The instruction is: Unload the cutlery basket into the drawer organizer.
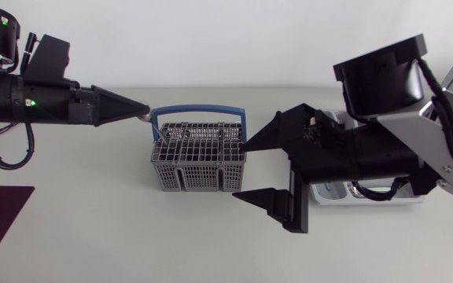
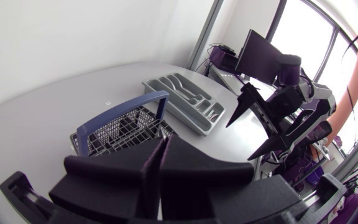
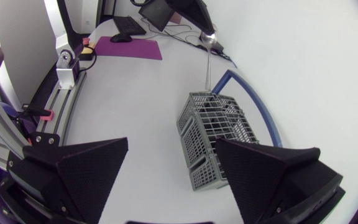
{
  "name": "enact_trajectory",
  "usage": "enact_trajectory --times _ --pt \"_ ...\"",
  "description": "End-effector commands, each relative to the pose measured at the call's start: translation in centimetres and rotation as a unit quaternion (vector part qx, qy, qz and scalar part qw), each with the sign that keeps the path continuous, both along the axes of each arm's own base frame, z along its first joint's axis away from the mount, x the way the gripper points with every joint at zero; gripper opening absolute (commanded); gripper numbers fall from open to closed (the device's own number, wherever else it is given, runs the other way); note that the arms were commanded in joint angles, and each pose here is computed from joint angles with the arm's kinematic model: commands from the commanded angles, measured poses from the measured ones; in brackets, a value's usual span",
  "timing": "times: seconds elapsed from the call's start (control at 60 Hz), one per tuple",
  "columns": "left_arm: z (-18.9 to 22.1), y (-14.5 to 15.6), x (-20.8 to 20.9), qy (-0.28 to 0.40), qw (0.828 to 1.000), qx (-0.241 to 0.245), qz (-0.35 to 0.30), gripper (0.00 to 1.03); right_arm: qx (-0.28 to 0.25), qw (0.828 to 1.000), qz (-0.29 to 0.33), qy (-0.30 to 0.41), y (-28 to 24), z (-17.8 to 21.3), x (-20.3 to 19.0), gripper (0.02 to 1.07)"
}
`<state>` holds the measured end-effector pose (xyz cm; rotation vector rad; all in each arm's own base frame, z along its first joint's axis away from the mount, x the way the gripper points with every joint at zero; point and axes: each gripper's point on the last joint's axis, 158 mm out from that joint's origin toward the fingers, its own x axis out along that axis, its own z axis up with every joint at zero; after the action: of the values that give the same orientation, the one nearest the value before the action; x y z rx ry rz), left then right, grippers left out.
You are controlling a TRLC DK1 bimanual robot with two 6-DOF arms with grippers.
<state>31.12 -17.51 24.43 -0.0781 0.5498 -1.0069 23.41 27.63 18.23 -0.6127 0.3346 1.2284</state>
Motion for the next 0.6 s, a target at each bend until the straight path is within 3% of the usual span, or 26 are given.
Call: enact_trajectory --times 0.0,0.4,0.583 --pt "1.2 -1.0 -1.8 -0.002 1.000 -0.015 -0.023 0.15 0.006 1.000 -0.004 0.009 -0.2 -0.1 -0.4 1.03" --pt "0.5 -6.8 -7.2 0.004 0.986 -0.013 -0.169 0.15 0.016 0.998 0.001 0.057 -1.5 0.3 -1.2 1.03" --pt "0.1 -8.9 -9.2 0.010 0.973 -0.003 -0.232 0.15 0.023 0.997 0.036 0.070 -1.4 0.4 -2.4 1.03"
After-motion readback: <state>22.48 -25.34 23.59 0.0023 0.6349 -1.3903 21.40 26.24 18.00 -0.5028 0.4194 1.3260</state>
